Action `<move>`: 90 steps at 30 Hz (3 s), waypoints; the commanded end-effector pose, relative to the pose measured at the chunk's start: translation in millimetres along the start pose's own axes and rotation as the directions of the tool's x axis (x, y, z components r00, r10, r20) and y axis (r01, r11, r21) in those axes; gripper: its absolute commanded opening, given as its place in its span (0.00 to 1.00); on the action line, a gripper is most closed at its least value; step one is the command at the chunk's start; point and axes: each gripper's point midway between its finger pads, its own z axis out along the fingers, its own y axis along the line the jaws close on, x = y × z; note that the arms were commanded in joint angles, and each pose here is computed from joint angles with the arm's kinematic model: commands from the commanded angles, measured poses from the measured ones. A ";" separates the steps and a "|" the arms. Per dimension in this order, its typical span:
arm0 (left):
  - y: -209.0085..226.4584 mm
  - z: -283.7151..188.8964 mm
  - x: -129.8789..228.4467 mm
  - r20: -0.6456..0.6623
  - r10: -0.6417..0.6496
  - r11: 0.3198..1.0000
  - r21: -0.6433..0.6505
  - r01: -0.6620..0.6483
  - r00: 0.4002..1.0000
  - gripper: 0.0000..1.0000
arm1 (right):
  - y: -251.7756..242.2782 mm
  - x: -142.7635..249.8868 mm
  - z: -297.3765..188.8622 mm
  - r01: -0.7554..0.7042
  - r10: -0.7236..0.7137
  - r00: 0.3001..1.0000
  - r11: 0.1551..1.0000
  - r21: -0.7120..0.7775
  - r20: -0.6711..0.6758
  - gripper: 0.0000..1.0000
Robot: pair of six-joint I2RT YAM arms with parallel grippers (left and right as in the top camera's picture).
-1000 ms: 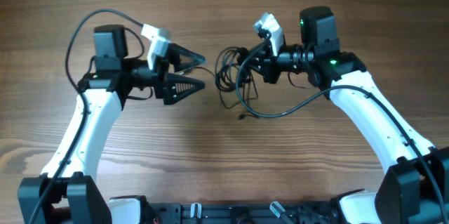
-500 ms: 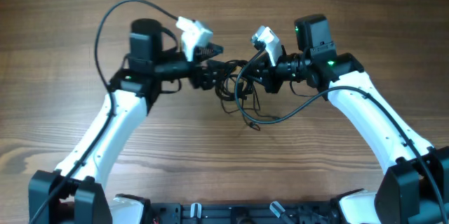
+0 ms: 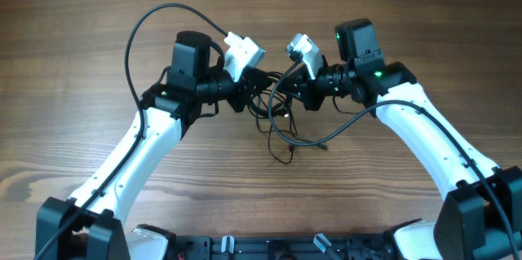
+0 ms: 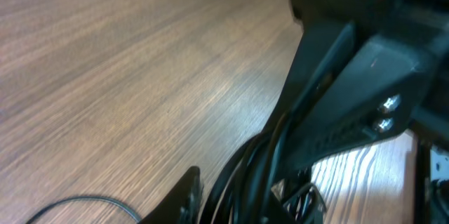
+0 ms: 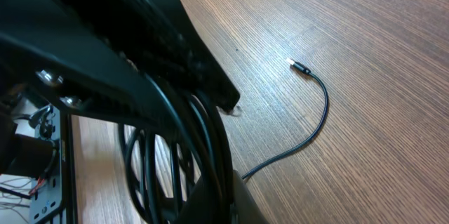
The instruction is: Untangle cables
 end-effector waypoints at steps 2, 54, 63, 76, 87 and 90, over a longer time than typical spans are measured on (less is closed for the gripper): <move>8.3 -3.4 8.1 -0.038 0.037 0.998 -0.046 -0.039 0.999 0.35 | 9.0 -3.1 0.9 0.006 -0.006 1.000 0.999 -0.046 0.011 0.04; 103.8 -54.0 1.6 0.283 -0.752 -0.545 0.242 0.803 -0.596 0.04 | -24.0 -51.5 84.8 0.149 -0.202 0.977 0.875 0.461 0.068 0.75; 102.0 -53.7 1.0 0.266 -0.750 -0.557 0.241 0.795 -0.606 0.04 | -43.5 -48.2 89.1 0.047 -0.120 0.987 0.855 0.516 0.108 0.04; 178.1 -139.1 28.3 0.355 -0.615 -0.577 0.407 0.709 -0.704 0.04 | -115.3 18.7 -83.5 -0.437 0.399 0.891 0.629 0.643 0.215 0.04; 174.2 -139.7 27.9 0.329 -0.642 -0.575 0.390 0.719 -0.692 0.04 | -102.5 27.3 -101.5 -0.585 0.542 0.811 0.755 0.296 0.220 0.64; 154.3 -119.3 22.4 0.278 -0.684 -0.590 0.334 0.735 -0.675 0.04 | -60.2 -3.3 -61.2 -0.252 0.235 0.963 0.957 0.141 0.132 0.88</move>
